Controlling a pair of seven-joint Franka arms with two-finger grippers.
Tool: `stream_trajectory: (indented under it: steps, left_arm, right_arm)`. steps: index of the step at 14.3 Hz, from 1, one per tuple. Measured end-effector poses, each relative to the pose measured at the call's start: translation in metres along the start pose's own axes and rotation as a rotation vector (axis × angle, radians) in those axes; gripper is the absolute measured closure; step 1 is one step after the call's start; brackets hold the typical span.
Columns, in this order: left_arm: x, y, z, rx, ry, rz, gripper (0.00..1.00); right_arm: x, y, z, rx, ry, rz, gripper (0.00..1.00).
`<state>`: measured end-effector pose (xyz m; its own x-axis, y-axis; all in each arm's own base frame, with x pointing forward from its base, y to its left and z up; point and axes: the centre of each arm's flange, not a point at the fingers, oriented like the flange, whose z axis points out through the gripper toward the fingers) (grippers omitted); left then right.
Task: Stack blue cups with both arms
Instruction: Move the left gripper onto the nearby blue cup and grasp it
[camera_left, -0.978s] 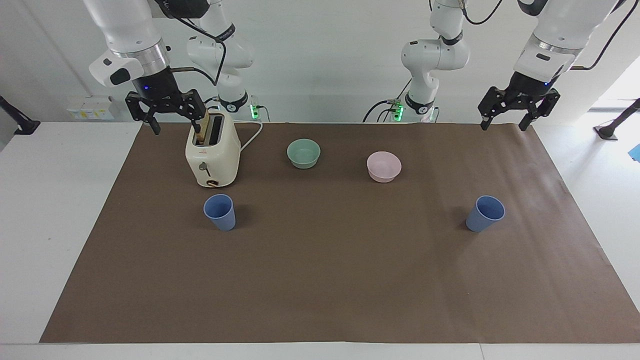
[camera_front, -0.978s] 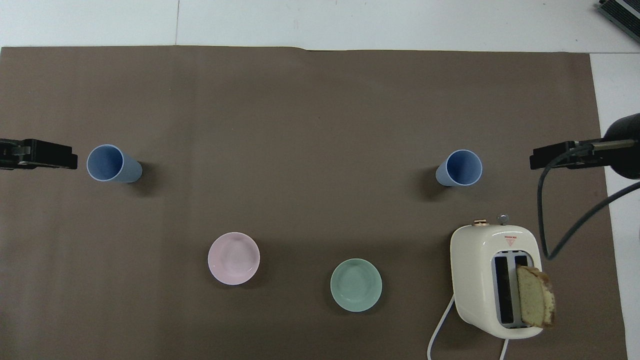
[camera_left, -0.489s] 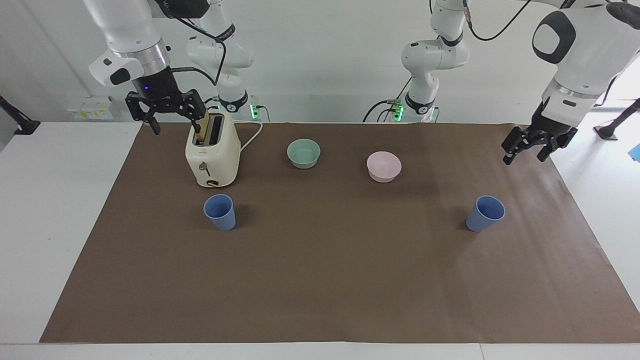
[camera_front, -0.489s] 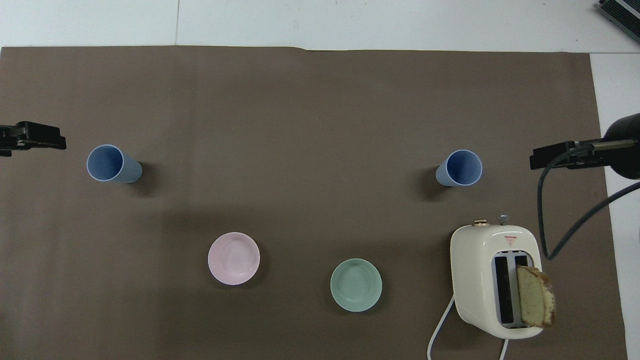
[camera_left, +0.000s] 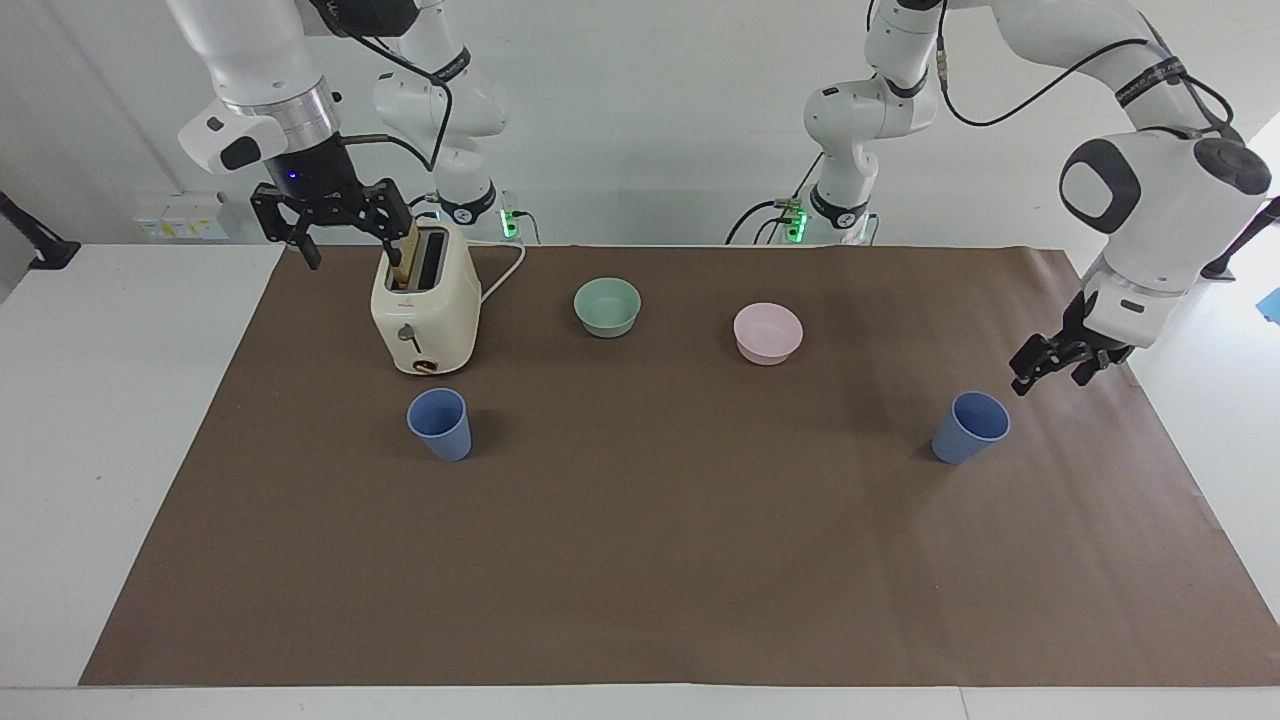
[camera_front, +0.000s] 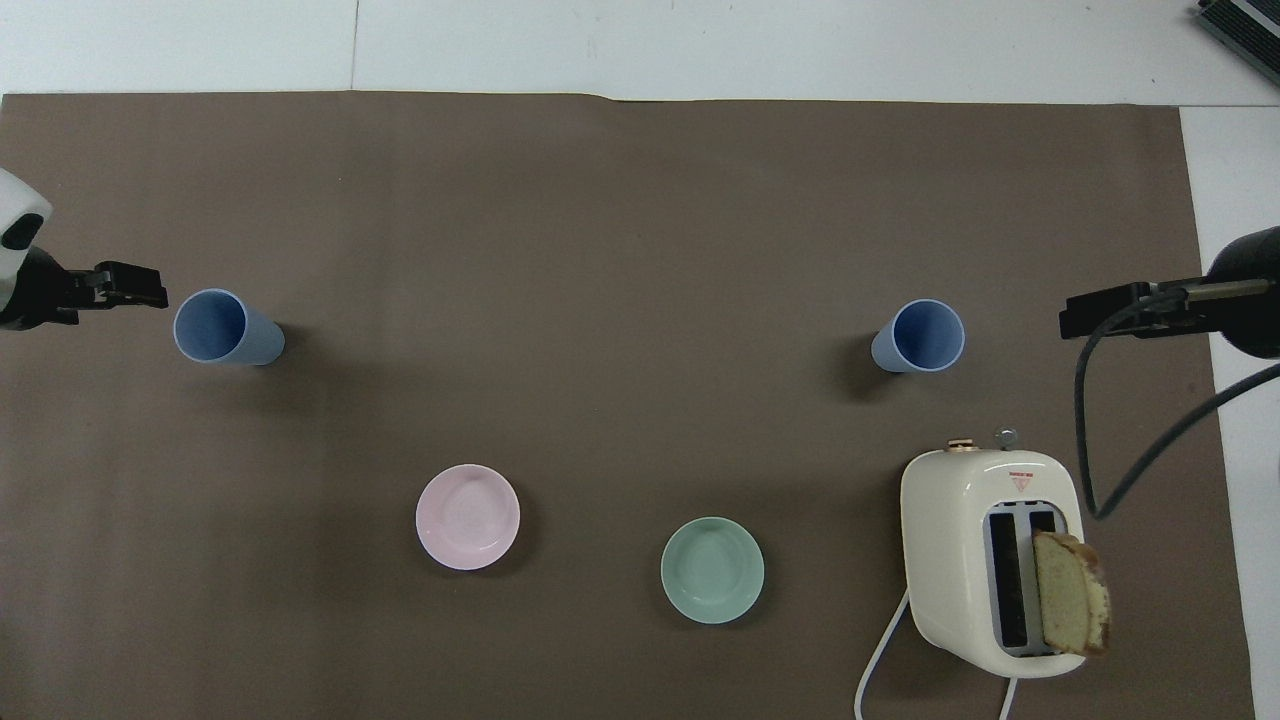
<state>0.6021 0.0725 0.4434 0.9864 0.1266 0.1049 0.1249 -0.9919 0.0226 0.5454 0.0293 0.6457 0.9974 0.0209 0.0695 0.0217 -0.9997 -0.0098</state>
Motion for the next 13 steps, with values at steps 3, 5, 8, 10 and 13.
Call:
stream_trajectory:
  steps: [3, 5, 8, 10, 13]
  left_arm:
    - [-0.007, -0.003, 0.039, 0.001, 0.006, -0.006, 0.00]
    - [-0.010, -0.002, 0.047, 0.000, 0.000, -0.003, 0.00]
    - [-0.013, 0.002, 0.055, -0.001, -0.001, -0.003, 0.00]
    - [-0.015, 0.003, 0.060, -0.005, -0.003, -0.011, 0.22]
    - [-0.015, 0.004, 0.061, -0.017, -0.003, -0.022, 0.59]
  right_arm:
    - [0.000, 0.000, 0.000, 0.000, 0.000, 0.000, 0.00]
    - [0.000, 0.000, 0.000, 0.000, 0.000, 0.000, 0.00]
    - [0.000, 0.000, 0.000, 0.000, 0.000, 0.000, 0.00]
    - [0.000, 0.000, 0.000, 0.000, 0.000, 0.000, 0.00]
    - [0.000, 0.000, 0.000, 0.000, 0.000, 0.000, 0.00]
